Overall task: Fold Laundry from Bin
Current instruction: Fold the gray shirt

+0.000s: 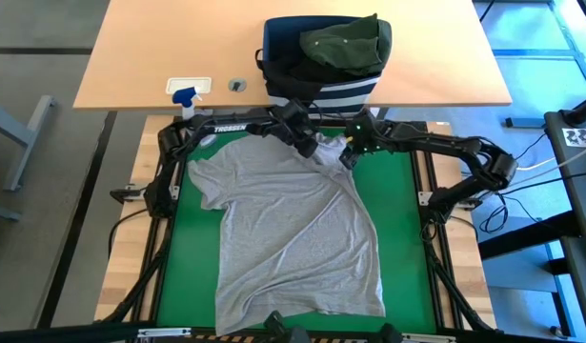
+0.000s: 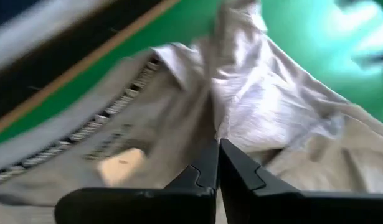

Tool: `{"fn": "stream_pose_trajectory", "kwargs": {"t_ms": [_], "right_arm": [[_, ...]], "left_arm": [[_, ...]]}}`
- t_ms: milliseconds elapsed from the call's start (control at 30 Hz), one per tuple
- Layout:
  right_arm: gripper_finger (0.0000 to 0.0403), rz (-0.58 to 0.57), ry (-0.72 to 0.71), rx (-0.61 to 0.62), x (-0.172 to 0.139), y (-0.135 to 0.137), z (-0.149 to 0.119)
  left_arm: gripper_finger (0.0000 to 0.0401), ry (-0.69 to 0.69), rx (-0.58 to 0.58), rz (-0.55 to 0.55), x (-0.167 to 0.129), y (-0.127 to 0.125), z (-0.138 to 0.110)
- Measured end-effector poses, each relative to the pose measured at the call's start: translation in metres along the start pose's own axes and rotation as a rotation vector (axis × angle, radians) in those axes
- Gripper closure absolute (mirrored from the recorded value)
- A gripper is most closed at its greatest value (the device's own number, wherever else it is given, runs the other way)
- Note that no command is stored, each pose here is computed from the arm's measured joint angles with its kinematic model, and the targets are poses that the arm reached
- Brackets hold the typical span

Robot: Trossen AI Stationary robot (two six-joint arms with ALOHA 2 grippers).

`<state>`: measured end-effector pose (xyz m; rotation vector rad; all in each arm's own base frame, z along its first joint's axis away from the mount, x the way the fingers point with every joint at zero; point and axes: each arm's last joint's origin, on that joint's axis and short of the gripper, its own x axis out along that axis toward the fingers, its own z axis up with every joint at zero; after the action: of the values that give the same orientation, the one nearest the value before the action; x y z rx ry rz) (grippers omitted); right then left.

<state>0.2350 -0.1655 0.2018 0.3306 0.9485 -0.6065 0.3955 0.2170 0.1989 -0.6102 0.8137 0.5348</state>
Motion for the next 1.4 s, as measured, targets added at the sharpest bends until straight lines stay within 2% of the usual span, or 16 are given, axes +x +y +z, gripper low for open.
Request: {"fn": "stream_pose_trajectory", "kwargs": {"t_ms": [67, 133, 333, 533, 733, 833, 1200, 1400], "right_arm": [[0.0178, -0.032, 0.007, 0.008, 0.008, -0.004, 0.0], [0.0178, -0.016, 0.006, 0.019, 0.019, -0.008, 0.001], [0.0178, 0.043, 0.057, 0.126, 0.056, -0.036, -0.005], [0.0178, 0.111, 0.068, 0.177, 0.072, -0.049, -0.01], [0.0178, 0.145, 0.073, 0.135, 0.073, -0.047, -0.01], [0.0178, 0.111, 0.017, 0.127, 0.074, -0.049, -0.005], [0.0178, 0.077, -0.128, 0.116, 0.054, -0.055, 0.04], [0.0178, 0.064, -0.124, 0.113, 0.051, -0.056, 0.044]], "left_arm": [[0.0397, 0.015, 0.004, -0.053, 0.0, -0.004, -0.001], [0.0397, 0.014, 0.014, -0.084, 0.001, -0.008, -0.001], [0.0397, 0.02, 0.054, -0.105, 0.001, -0.019, -0.005], [0.0395, 0.029, 0.063, -0.123, 0.002, -0.024, -0.008], [0.0395, -0.007, 0.07, -0.139, -0.011, -0.028, -0.003], [0.0395, -0.014, 0.068, -0.137, -0.013, -0.027, -0.001], [0.0394, 0.016, 0.076, -0.127, -0.012, -0.028, -0.005], [0.0394, 0.016, 0.076, -0.127, -0.012, -0.028, -0.005]]}}
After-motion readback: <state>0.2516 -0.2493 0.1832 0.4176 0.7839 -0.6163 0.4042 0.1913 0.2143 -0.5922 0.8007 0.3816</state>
